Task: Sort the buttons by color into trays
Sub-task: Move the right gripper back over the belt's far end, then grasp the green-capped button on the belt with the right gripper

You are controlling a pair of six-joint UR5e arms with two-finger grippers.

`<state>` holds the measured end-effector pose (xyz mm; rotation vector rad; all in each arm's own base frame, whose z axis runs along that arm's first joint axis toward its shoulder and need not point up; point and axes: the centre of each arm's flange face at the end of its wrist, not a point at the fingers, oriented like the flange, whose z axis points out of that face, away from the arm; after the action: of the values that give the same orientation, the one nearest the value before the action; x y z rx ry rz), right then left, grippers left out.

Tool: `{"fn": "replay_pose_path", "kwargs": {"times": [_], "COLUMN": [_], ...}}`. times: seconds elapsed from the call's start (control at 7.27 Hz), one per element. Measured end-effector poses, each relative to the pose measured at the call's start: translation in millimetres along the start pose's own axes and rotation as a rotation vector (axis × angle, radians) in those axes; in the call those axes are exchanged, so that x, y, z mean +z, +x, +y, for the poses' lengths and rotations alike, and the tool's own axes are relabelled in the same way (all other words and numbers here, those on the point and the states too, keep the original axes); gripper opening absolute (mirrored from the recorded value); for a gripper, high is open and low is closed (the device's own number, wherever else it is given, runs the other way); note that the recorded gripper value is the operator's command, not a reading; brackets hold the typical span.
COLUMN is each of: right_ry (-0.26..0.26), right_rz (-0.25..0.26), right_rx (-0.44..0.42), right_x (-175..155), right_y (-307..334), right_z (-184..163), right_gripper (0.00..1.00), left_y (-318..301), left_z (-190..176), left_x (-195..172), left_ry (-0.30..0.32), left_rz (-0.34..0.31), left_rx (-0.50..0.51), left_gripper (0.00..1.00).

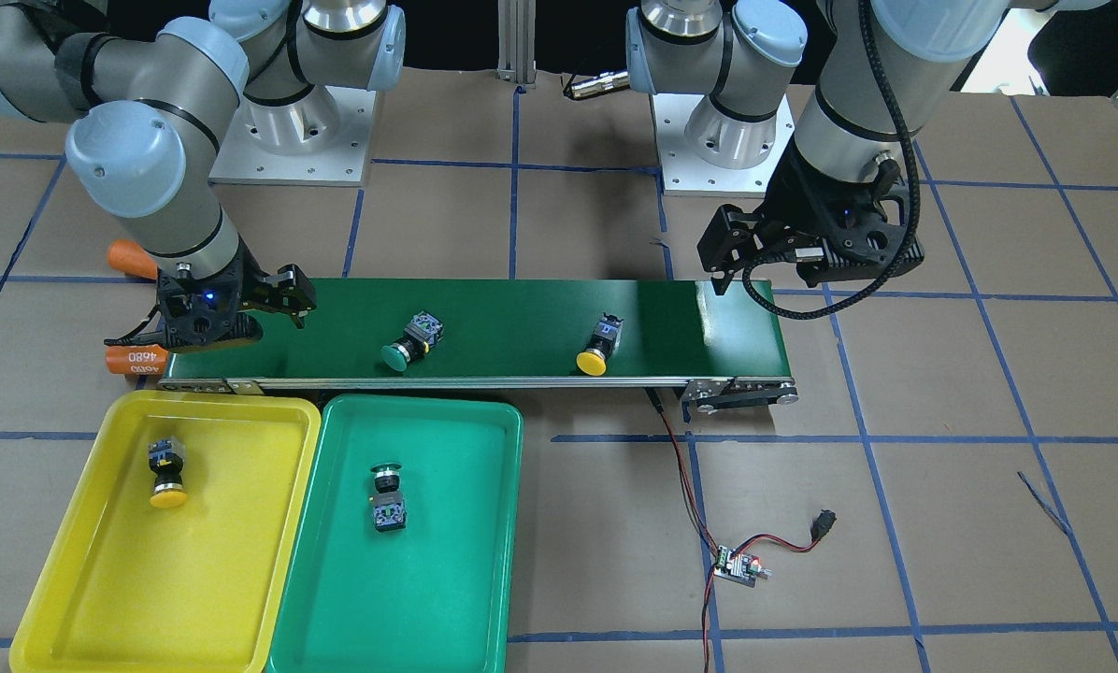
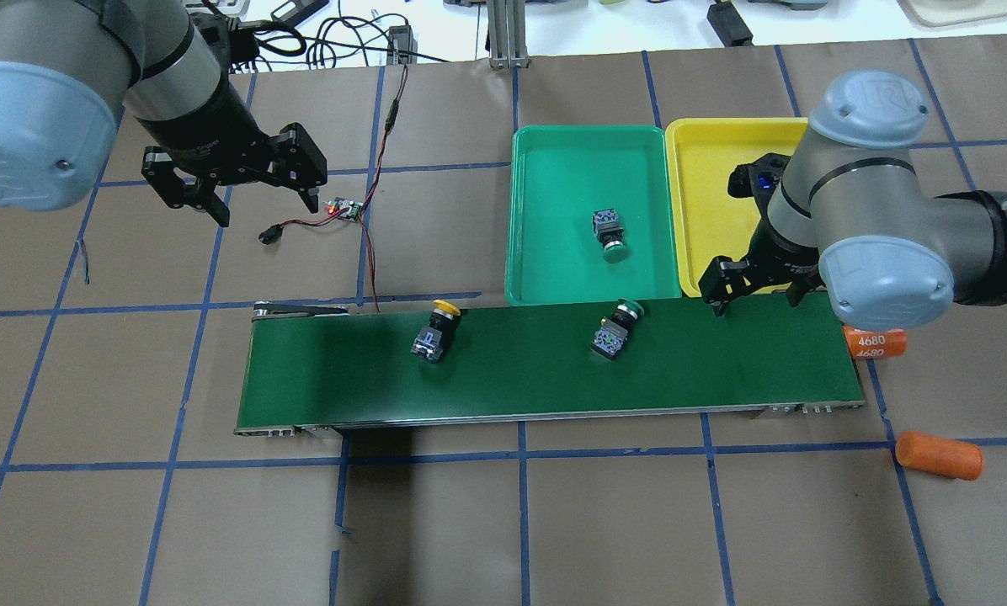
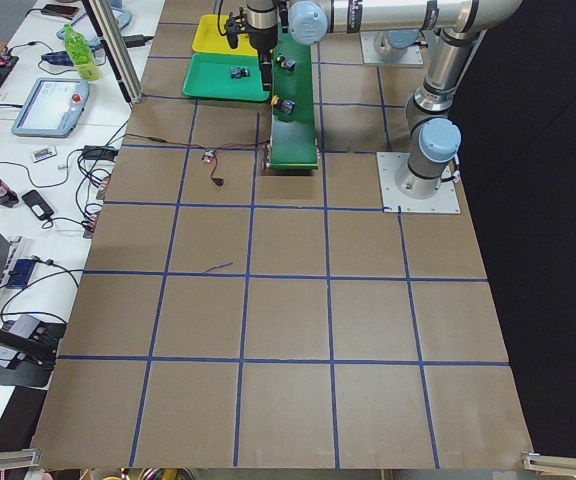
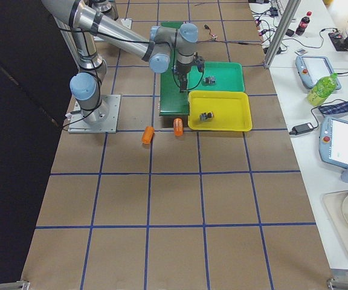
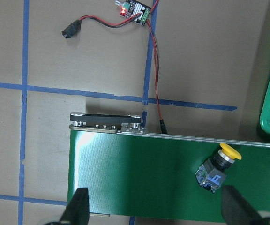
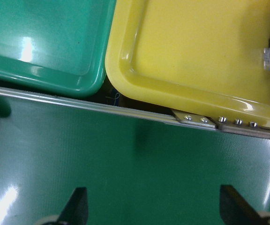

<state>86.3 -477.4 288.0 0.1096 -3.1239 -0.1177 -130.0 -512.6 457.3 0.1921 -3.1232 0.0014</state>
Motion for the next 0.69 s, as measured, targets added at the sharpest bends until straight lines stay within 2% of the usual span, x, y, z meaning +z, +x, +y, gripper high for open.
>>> {"fn": "replay_pose_path", "kwargs": {"times": [0.41, 0.69], "right_ry": [0.009, -0.002], "right_rz": [-0.004, -0.005], "right_rx": [-0.018, 0.034], "right_x": [0, 8], "right_y": [-44, -65], "right_z": [3, 3], "right_gripper": [1.0, 1.0], "left_y": [1, 2], "left_z": [0, 0], "left_x": [1, 1], "left_ry": [-0.001, -0.001], "left_rz": [0.005, 0.009], "left_rx": [0.0, -0.007], "left_gripper": [1.0, 1.0]}}
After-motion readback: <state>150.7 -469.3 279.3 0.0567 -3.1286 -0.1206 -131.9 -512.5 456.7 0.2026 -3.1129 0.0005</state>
